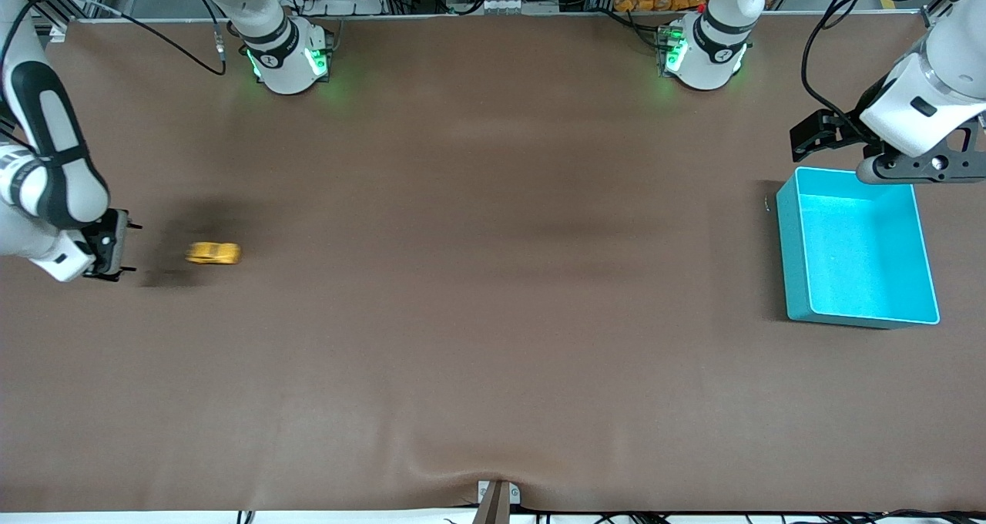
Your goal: Wind and store yellow beetle car
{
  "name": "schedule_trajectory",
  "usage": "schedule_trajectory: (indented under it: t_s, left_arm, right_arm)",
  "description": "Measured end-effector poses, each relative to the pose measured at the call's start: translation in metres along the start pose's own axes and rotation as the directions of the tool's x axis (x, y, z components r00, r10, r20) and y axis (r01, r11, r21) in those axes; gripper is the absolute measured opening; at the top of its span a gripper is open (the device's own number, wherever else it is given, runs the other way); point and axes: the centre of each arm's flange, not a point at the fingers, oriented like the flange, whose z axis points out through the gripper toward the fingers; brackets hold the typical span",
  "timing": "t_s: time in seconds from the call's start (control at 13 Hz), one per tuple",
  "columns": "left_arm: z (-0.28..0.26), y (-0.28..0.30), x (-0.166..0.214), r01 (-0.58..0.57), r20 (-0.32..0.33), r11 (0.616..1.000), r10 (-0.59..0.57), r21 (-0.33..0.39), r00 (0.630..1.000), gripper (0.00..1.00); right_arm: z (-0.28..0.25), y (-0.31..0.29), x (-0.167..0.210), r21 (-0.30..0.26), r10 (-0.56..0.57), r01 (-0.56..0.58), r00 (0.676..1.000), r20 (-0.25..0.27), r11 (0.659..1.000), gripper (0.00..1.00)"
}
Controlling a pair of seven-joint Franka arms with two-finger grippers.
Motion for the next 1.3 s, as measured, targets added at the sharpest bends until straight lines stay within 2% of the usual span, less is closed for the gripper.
schedule_trajectory:
  t_s: [0.38,0.69,1.0,1.3]
  left_arm:
    - [0.0,0.0,0.0,0.001,0.0,1.0,-0.001,0.0,1.0,1.0]
    - [0.0,-0.005,0.001,0.009,0.0,1.0,-0.009,-0.001,1.0,1.0]
    - [0.0,-0.007,0.001,0.013,0.001,1.0,-0.013,-0.001,1.0,1.0]
    - [0.002,-0.009,0.002,0.018,0.005,1.0,-0.018,-0.001,1.0,1.0]
  right_arm:
    - [-0.026,-0.001,-0.015,0.046,0.062,-0.059,0.995,-0.077,0.997,1.0]
    - [-0.042,-0.008,-0.035,0.06,0.132,-0.124,0.978,-0.16,0.99,1.0]
    - [-0.055,-0.008,-0.043,0.065,0.155,-0.146,0.973,-0.169,0.987,1.0]
    - [-0.11,-0.005,-0.049,0.091,0.23,-0.217,0.958,-0.173,0.972,1.0]
